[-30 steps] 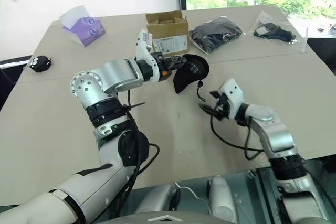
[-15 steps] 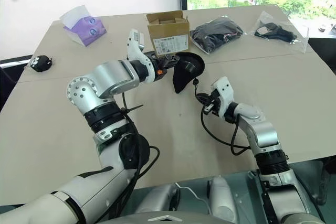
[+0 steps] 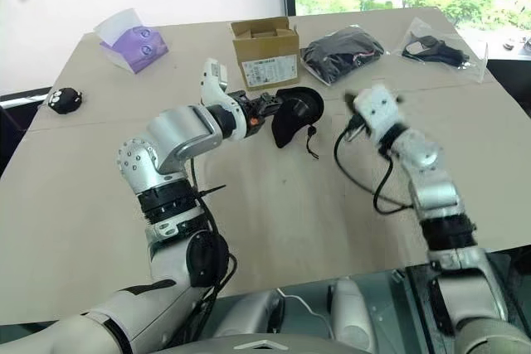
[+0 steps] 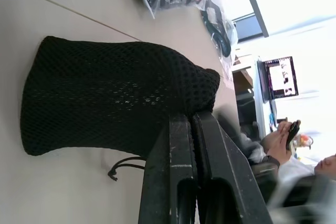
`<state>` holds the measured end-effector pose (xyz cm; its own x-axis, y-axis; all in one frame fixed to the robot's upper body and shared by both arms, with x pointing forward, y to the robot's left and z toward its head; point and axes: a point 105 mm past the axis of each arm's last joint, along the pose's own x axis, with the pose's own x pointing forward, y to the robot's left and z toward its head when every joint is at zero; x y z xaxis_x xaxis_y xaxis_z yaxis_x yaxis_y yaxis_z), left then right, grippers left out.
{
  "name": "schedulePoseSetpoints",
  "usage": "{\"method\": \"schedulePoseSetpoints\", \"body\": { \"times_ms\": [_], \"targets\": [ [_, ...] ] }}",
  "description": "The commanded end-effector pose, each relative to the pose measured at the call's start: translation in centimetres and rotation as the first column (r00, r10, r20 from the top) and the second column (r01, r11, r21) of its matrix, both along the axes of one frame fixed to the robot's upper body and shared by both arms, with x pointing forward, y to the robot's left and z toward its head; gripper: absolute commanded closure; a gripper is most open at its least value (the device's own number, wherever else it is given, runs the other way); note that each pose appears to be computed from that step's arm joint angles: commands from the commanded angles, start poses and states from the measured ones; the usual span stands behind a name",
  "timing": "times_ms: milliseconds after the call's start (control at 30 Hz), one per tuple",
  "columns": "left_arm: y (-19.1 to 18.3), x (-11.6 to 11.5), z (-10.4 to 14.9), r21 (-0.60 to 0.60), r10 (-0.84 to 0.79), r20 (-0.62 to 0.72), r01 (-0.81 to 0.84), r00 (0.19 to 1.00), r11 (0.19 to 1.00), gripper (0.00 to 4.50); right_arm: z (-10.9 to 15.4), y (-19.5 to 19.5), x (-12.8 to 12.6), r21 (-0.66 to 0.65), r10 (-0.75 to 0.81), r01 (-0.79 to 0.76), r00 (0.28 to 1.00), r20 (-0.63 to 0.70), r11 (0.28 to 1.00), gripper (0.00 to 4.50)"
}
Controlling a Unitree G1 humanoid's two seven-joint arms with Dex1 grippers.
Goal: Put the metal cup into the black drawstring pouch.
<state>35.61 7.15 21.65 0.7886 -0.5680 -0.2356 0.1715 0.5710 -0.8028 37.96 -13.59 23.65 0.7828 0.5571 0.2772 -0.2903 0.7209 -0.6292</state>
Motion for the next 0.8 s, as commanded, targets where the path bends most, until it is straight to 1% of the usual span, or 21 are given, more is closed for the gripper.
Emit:
{"method": "schedulePoseSetpoints", "body": {
  "times_ms": [33, 100, 167, 233, 333, 433, 600, 700, 800],
  "targets": [
    [-0.4, -0.6, 1.7, -0.005, -0.009, 0.084, 0.009, 0.996, 1.0, 4.5, 3.9, 1.3, -1.2, -0.014, 0.043, -0.042, 0.979, 0.198, 0.999, 4.39],
    [-0.4, -0.7, 2.1, 0.003, -0.009, 0.118, 0.009, 0.993, 1.0, 4.5, 5.8, 2.0, -1.8, -0.035, 0.07, -0.063, 0.958, 0.277, 0.997, 4.39],
    [-0.3, -0.8, 3.4, -0.063, 0.008, 0.19, 0.004, 0.982, 0.998, 4.5, 7.5, 2.6, -2.3, -0.038, 0.084, -0.076, 0.938, 0.337, 0.996, 4.39],
    [-0.2, -1.0, 4.2, -0.117, 0.016, 0.237, 0.013, 0.971, 0.993, 4.5, 8.6, 2.9, -2.6, -0.038, 0.092, -0.084, 0.925, 0.369, 0.996, 4.39],
    [-0.5, -1.6, 3.9, -0.087, -0.018, 0.284, 0.045, 0.959, 0.995, 4.5, 10.3, 3.7, -3.2, -0.037, 0.112, -0.106, 0.904, 0.413, 0.994, 4.39],
    [-0.8, -2.0, 3.4, -0.048, -0.05, 0.305, 0.067, 0.951, 0.997, 4.5, 11.0, 4.1, -3.4, -0.034, 0.122, -0.119, 0.895, 0.428, 0.992, 4.39],
    [-1.0, -2.0, 2.9, -0.012, -0.069, 0.319, 0.077, 0.945, 0.997, 4.5, 11.3, 4.0, -3.5, -0.029, 0.115, -0.114, 0.891, 0.438, 0.993, 4.39],
    [-1.2, -2.2, 3.4, -0.05, -0.084, 0.345, 0.107, 0.935, 0.993, 4.5, 11.6, 3.9, -3.6, -0.028, 0.111, -0.11, 0.888, 0.446, 0.994, 4.39],
    [-1.4, -2.6, 3.8, -0.011, -0.119, 0.393, 0.134, 0.912, 0.991, 4.5, 12.1, 3.8, -3.8, -0.022, 0.107, -0.109, 0.882, 0.458, 0.994, 4.39]
  ]
}}
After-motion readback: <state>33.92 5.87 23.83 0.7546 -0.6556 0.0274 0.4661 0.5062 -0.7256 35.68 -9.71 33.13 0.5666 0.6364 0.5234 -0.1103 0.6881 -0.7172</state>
